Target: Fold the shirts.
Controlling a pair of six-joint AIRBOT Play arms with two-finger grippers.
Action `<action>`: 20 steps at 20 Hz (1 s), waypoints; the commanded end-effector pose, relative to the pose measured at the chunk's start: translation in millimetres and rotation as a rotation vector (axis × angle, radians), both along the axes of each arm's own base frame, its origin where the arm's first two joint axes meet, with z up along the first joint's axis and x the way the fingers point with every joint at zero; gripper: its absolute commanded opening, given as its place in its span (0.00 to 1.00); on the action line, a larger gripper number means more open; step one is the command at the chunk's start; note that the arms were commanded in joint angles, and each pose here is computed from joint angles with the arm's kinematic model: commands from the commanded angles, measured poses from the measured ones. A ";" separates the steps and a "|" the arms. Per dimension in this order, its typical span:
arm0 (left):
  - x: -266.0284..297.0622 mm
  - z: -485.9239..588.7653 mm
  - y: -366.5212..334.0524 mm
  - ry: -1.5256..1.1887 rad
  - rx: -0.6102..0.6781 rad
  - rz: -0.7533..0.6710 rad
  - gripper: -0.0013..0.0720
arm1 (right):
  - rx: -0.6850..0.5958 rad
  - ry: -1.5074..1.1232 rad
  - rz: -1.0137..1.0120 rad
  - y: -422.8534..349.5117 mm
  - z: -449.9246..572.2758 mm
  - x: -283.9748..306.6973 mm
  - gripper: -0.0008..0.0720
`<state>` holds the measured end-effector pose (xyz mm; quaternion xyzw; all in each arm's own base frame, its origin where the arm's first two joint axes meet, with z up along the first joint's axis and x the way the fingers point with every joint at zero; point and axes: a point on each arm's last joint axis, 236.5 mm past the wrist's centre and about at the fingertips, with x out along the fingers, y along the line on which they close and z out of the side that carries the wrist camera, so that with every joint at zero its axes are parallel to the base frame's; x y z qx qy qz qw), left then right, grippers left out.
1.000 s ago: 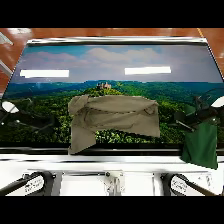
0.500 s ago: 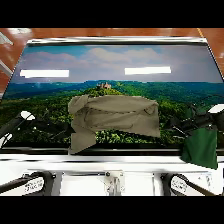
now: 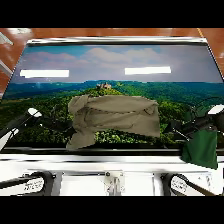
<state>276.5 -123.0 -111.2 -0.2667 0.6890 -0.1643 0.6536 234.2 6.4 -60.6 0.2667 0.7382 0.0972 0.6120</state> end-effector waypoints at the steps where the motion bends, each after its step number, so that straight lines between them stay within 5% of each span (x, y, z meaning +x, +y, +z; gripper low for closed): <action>1: 10.3 21.2 -4.6 -0.046 -0.022 -0.038 0.08 | -0.038 -0.051 -0.138 -4.1 -14.5 23.2 0.96; 8: 22.5 56.5 -5.0 -0.154 -0.022 -0.049 0.08 | 0.074 -0.040 -0.286 16.0 -40.5 45.1 0.96; 16: 19.0 72.2 -7.1 -0.156 -0.043 -0.080 0.08 | -0.013 -0.090 -0.242 44.0 -66.7 67.6 0.96; 17: 21.7 77.4 -5.7 -0.163 -0.047 -0.082 0.08 | -0.012 -0.101 -0.233 51.3 -66.6 70.8 0.85; 19: 34.4 92.9 -0.5 -0.202 -0.047 -0.077 0.08 | 0.004 -0.104 -0.204 59.1 -59.4 72.4 0.10; 20: 45.7 105.9 4.2 -0.244 -0.041 -0.067 0.08 | 0.030 -0.114 -0.161 64.0 -49.2 72.0 0.10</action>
